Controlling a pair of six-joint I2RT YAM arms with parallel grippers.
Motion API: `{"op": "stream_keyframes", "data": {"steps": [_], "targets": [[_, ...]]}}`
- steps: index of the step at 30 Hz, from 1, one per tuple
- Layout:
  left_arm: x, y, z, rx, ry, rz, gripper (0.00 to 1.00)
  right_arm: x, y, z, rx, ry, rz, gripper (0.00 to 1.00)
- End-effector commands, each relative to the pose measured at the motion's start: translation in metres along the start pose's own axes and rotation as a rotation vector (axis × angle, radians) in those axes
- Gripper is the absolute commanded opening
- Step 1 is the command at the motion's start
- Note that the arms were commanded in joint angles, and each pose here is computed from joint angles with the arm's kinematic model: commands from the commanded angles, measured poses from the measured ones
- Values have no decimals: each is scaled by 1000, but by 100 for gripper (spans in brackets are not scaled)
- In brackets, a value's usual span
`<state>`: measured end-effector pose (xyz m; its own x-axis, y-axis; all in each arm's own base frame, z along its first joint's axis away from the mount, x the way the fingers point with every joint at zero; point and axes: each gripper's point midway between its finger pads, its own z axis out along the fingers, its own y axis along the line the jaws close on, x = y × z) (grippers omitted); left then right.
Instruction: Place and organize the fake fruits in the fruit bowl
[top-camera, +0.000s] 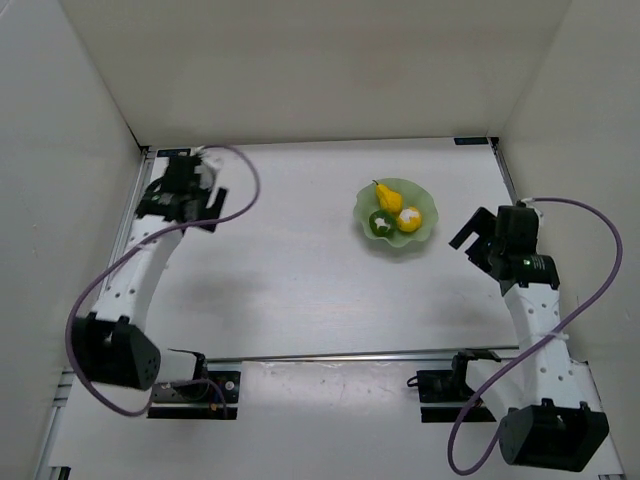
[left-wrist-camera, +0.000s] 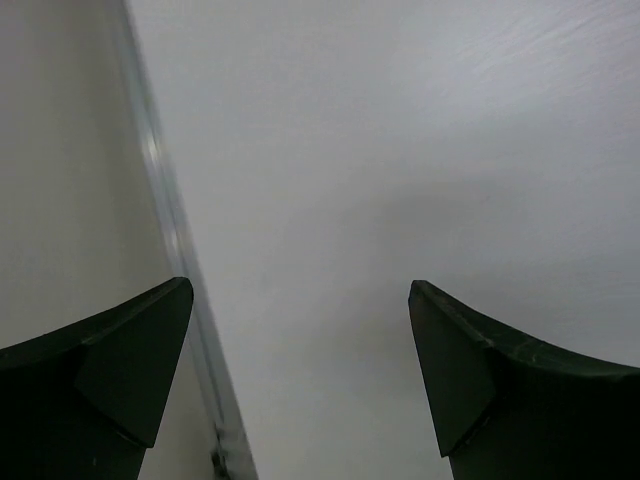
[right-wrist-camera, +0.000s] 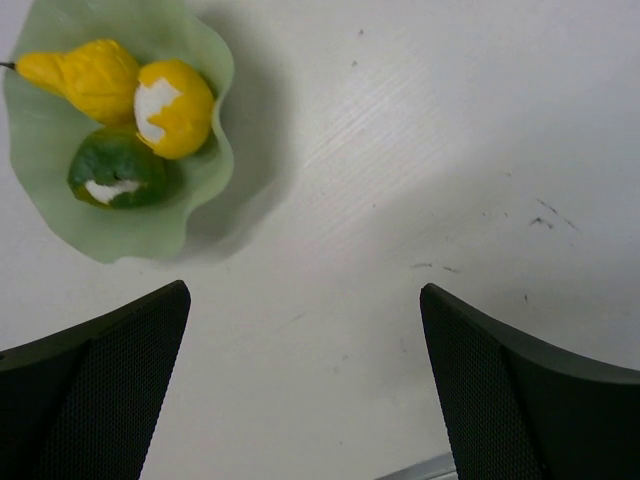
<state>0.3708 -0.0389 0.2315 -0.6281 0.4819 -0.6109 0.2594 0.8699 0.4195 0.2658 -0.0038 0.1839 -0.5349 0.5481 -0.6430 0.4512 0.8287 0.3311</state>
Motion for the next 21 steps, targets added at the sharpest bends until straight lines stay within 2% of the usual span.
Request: {"op": "stream_keyframes", "data": {"steps": [1, 2, 5, 6, 8, 13, 21], "targets": [[101, 51, -35, -119, 167, -210, 100, 20, -13, -7, 25, 26, 20, 100], [138, 48, -34, -144, 241, -227, 100, 24, -16, -12, 23, 23, 21, 100], [178, 71, -60, -294, 213, -332, 100, 34, -22, -20, 21, 19, 45, 100], [199, 63, -59, -295, 246, -341, 100, 38, -24, -21, 24, 23, 59, 100], [213, 56, -68, -318, 219, -365, 100, 37, -25, -28, 11, 4, 61, 100], [224, 49, -78, -367, 170, -440, 100, 45, -36, -34, 49, 20, 33, 100], [238, 34, -74, -332, 241, -488, 100, 57, -41, -35, 59, 52, 41, 100]]}}
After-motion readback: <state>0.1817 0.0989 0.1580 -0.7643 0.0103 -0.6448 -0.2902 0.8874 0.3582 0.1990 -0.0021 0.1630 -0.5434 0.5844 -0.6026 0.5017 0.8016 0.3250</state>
